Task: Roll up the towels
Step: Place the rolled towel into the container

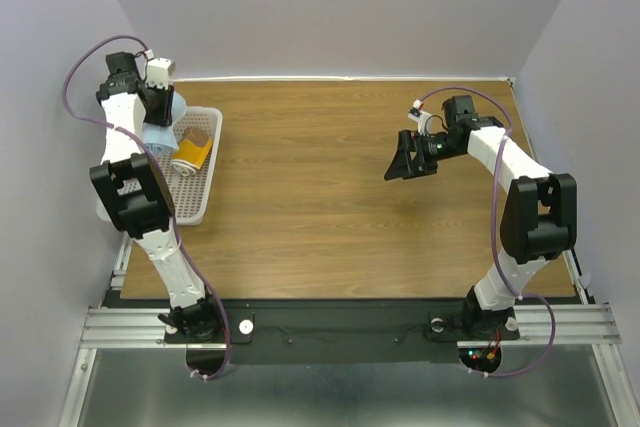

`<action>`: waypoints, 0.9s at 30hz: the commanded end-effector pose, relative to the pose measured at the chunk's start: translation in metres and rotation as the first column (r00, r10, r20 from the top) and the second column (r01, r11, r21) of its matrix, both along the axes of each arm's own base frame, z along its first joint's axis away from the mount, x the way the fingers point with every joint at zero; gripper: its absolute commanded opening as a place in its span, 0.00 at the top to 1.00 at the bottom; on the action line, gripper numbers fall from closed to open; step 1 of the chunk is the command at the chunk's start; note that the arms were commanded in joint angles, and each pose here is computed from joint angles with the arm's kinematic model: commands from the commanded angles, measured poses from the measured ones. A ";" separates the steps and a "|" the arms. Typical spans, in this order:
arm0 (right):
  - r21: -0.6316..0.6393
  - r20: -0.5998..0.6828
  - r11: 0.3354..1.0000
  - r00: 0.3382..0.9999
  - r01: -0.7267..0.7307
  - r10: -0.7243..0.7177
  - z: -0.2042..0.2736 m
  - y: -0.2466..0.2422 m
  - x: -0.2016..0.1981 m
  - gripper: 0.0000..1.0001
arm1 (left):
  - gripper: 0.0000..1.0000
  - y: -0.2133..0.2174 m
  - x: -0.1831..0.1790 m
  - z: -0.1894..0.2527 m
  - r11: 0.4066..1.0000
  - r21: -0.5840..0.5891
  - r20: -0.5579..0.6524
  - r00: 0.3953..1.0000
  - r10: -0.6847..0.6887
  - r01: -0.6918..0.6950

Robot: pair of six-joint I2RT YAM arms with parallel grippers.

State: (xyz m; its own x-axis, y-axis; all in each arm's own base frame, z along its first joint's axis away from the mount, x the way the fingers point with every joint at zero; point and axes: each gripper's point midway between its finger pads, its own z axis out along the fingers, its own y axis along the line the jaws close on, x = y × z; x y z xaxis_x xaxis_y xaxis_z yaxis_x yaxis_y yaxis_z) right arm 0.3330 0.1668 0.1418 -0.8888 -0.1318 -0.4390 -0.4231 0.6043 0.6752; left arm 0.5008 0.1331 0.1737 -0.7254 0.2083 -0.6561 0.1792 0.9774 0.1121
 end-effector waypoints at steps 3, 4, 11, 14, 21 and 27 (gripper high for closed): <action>-0.065 0.038 0.998 0.999 -0.007 0.010 0.009 -0.010 -0.003 0.00 | 1.00 0.021 -0.002 -0.015 0.997 0.052 0.013 0.999 0.051 -0.052; -0.070 0.030 0.998 1.000 -0.008 0.010 0.008 -0.012 -0.004 0.00 | 1.00 0.022 -0.002 -0.020 0.997 0.056 0.006 0.999 0.050 -0.051; -0.097 0.008 0.995 1.000 -0.004 0.005 0.002 -0.016 -0.003 0.00 | 1.00 0.039 -0.002 -0.052 0.996 0.061 -0.021 0.997 0.068 -0.067; -0.102 0.001 0.995 1.000 -0.002 0.002 0.001 -0.016 -0.004 0.00 | 1.00 0.042 -0.003 -0.069 0.996 0.066 -0.050 0.997 0.064 -0.061; -0.115 -0.011 0.993 1.000 -0.003 0.002 -0.003 -0.018 -0.006 0.00 | 1.00 0.051 0.000 -0.090 0.995 0.078 -0.069 0.995 0.067 -0.061; -0.120 -0.016 0.993 1.000 -0.007 0.005 -0.006 -0.019 -0.008 0.00 | 1.00 0.053 0.002 -0.089 0.995 0.089 -0.063 0.996 0.057 -0.051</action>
